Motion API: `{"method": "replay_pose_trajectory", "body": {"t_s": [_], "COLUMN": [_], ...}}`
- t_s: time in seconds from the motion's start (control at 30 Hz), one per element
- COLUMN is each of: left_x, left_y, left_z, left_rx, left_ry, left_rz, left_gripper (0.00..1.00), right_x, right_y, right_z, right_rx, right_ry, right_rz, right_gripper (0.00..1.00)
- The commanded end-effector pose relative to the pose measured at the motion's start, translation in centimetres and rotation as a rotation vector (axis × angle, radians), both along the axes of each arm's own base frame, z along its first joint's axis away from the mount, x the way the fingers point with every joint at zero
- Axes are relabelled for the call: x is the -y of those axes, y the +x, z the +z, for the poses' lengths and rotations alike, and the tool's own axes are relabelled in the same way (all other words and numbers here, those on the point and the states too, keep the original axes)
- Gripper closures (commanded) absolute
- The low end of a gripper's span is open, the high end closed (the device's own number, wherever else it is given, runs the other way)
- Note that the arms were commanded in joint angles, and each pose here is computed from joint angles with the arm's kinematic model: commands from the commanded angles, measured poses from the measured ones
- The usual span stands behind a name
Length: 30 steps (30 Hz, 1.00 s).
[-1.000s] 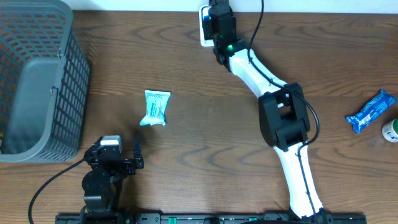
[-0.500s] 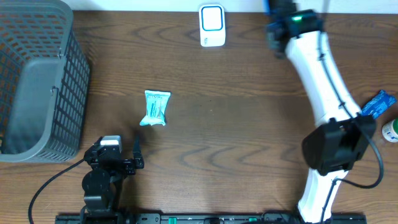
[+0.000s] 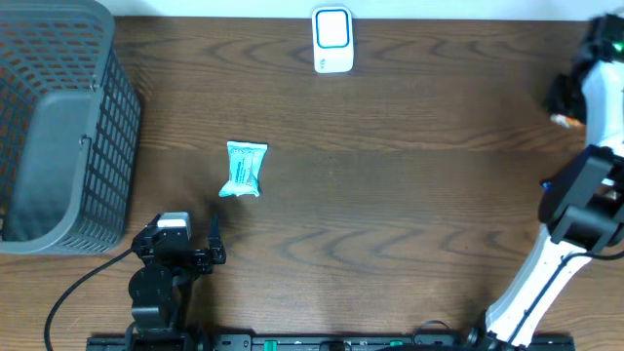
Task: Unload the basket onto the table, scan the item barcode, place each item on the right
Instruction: 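Carry the orange packet right and drop it near the blue bar, then reach the right gripper to the mint-green pouch and grasp it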
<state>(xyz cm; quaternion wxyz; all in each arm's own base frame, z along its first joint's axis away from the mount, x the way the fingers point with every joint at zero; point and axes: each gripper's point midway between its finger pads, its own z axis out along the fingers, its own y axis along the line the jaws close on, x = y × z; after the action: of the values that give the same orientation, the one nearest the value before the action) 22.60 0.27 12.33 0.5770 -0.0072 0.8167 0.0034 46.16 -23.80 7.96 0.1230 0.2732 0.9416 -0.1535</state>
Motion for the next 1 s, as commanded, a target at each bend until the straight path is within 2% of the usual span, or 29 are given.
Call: {"method": "replay_pose_trajectory", "body": {"t_s": [0.0, 0.07, 0.1, 0.13, 0.17, 0.27, 0.33, 0.4, 0.5, 0.53, 0.6, 0.63, 0.67, 0.73, 0.8, 0.9, 0.97], "left_x": [-0.3, -0.3, -0.3, -0.3, -0.3, -0.3, -0.3, -0.3, -0.3, -0.3, -0.3, -0.3, -0.3, -0.3, -0.3, -0.3, -0.3], "left_y": [-0.1, -0.1, -0.1, -0.1, -0.1, -0.1, -0.1, -0.1, -0.1, -0.1, -0.1, -0.1, -0.1, -0.1, -0.1, -0.1, -0.1], "left_z": [-1.1, -1.1, -1.1, -1.1, -1.1, -1.1, -1.1, -1.1, -1.1, -1.1, -1.1, -1.1, -1.1, -1.1, -1.1, -1.1, -1.1], "left_rx": [-0.025, -0.025, -0.025, -0.025, -0.025, -0.025, -0.025, -0.025, -0.025, -0.025, -0.025, -0.025, -0.025, -0.025, -0.025, -0.025, -0.025], "left_ry": [0.018, 0.018, 0.018, 0.018, 0.018, 0.018, 0.018, 0.018, 0.018, 0.019, 0.018, 0.018, 0.019, 0.018, 0.019, 0.018, 0.019], "left_rz": [0.013, 0.013, 0.013, 0.013, 0.013, 0.013, 0.013, 0.013, 0.013, 0.013, 0.013, 0.013, 0.013, 0.013, 0.013, 0.013, 0.013], "left_gripper": [0.02, 0.02, 0.02, 0.02, 0.02, 0.02, 0.02, 0.02, 0.02, 0.02, 0.02, 0.02, 0.02, 0.02, 0.02, 0.02, 0.02], "right_x": [0.0, 0.7, 0.9, 1.0, 1.1, 0.2, -2.8, -10.1, -19.3, -24.8, -30.1, -32.3, -34.6, -38.5, -41.7, -46.0, -48.6], "right_y": [-0.2, -0.4, -0.4, -0.4, -0.2, 0.4, 0.9, 1.1, 0.7, 0.0, -0.9, -1.4, -2.0, -3.5, -4.6, -5.8, -6.4], "right_z": [-1.5, -0.6, 0.4, 1.0, 2.9, 7.9, 11.9, 16.0, 19.6, 21.0, 21.4, 21.1, 20.4, 18.7, 16.3, 11.8, 9.7], "right_rx": [0.018, 0.023, 0.033, 0.042, 0.073, 0.171, 0.284, 0.402, 0.466, 0.457, 0.415, 0.379, 0.326, 0.207, 0.107, 0.025, 0.02], "right_ry": [0.084, 0.065, 0.054, 0.048, 0.032, 0.022, 0.106, 0.363, 0.671, 0.834, 0.947, 0.98, 1.009, 1.028, 0.969, 0.743, 0.621], "right_rz": [-0.048, -0.038, -0.021, -0.017, -0.016, -0.003, 0.003, 0.12, 0.316, 0.429, 0.545, 0.578, 0.576, 0.531, 0.468, 0.397, 0.406], "right_gripper": [0.41, 0.34, 0.16, 0.05, 0.01, 0.01, 0.01, 0.01, 0.01, 0.01, 0.02, 0.1, 0.11, 0.09, 0.09, 0.2, 0.2]}}
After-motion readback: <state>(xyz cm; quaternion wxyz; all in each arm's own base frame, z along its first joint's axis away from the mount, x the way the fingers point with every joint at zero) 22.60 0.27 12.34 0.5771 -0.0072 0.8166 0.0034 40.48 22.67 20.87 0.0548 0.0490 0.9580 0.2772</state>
